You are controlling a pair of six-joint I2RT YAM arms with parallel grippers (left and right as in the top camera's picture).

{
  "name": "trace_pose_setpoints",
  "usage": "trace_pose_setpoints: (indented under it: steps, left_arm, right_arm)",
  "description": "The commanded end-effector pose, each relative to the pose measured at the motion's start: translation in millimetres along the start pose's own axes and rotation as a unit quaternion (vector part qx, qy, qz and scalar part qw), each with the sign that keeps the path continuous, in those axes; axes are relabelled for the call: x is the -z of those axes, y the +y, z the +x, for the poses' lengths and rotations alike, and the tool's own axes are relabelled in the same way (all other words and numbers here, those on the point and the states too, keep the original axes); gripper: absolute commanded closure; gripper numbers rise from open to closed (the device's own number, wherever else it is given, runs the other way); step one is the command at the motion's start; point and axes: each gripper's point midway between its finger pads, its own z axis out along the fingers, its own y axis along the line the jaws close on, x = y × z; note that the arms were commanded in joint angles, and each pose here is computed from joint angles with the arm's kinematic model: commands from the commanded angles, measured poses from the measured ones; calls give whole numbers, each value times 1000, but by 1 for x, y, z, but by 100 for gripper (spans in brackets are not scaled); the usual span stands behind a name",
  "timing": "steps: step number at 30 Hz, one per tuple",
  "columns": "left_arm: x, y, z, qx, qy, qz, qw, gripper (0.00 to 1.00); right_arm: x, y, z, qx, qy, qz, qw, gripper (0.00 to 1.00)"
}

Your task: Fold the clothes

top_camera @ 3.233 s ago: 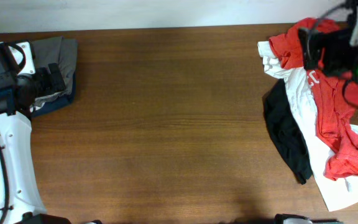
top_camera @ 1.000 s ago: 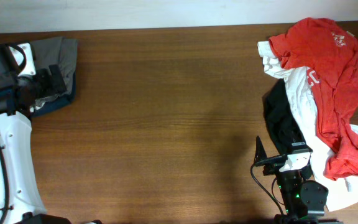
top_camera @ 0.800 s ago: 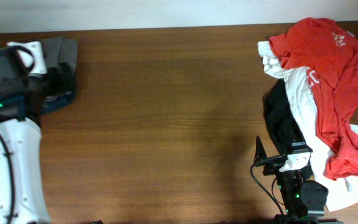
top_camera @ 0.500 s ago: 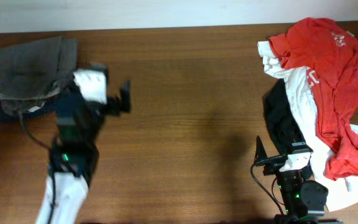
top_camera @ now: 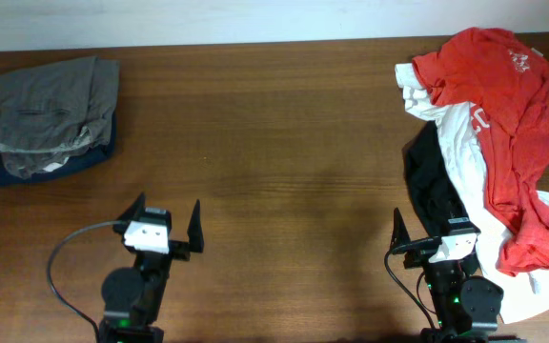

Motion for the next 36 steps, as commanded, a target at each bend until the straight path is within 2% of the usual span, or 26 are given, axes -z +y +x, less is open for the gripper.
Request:
trace_pose_setpoints:
  steps: [1,14,19,36]
  left_arm:
    - [9,7,15,6,-4,-18,1000,1]
    - [30,28,39,16,37,-60,997,1]
    - [35,29,20,12,-3,-65,998,1]
    - [35,30,21,12,-2,-66,998,1]
  right_arm:
    - [0,1,2,-4,2,0,1000,1]
    - [0,1,2,-4,2,0,1000,2]
    - [0,1,2,-4,2,0,1000,2]
    - [0,1,2,-4,2,0,1000,1]
